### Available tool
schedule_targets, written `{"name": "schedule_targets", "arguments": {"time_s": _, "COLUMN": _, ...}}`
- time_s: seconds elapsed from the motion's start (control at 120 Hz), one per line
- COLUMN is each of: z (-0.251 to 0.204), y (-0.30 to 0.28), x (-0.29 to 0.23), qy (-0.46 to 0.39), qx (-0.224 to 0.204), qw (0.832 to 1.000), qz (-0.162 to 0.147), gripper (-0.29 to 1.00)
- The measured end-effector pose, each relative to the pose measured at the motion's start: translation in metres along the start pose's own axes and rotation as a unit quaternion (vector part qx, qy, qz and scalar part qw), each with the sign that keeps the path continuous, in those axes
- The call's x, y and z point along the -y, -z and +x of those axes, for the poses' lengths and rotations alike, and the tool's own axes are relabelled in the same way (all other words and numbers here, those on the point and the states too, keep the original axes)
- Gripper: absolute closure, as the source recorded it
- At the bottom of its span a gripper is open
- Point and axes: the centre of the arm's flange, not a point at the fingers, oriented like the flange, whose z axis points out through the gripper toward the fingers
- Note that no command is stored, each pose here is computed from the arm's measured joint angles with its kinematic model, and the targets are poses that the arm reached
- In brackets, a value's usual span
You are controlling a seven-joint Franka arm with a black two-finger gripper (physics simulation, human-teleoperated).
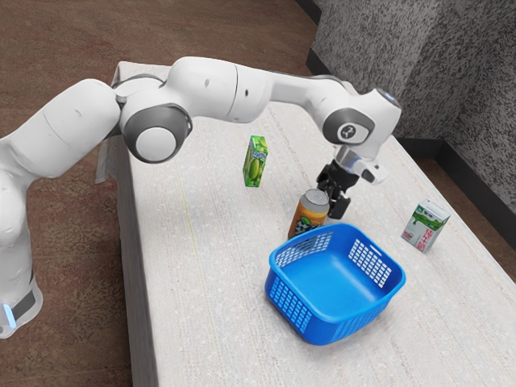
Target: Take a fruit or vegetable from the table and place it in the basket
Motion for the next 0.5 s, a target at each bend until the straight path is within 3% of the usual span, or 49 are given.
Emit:
{"name": "schedule_targets", "arguments": {"time_s": 0.083, "z": -0.0005, "y": -0.0004, "x": 0.0, "qy": 0.001, "qx": 0.002, "qw": 1.0, "qz": 0.0, "gripper": 0.02}}
{"name": "schedule_targets", "arguments": {"time_s": 0.183, "z": -0.0018, "y": -0.0008, "x": 0.0006, "qy": 0.003, "qx": 0.006, "qw": 1.0, "qz": 0.006, "gripper": 0.23}}
{"name": "schedule_targets", "arguments": {"time_s": 0.233, "z": -0.0023, "y": -0.0032, "x": 0.0007, "qy": 0.005, "qx": 0.01, "qw": 1.0, "qz": 0.008, "gripper": 0.27}}
{"name": "schedule_targets", "arguments": {"time_s": 0.5, "z": -0.0031, "y": -0.0013, "x": -0.0053, "qy": 0.009, "qx": 0.01, "qw": 1.0, "qz": 0.016, "gripper": 0.33}}
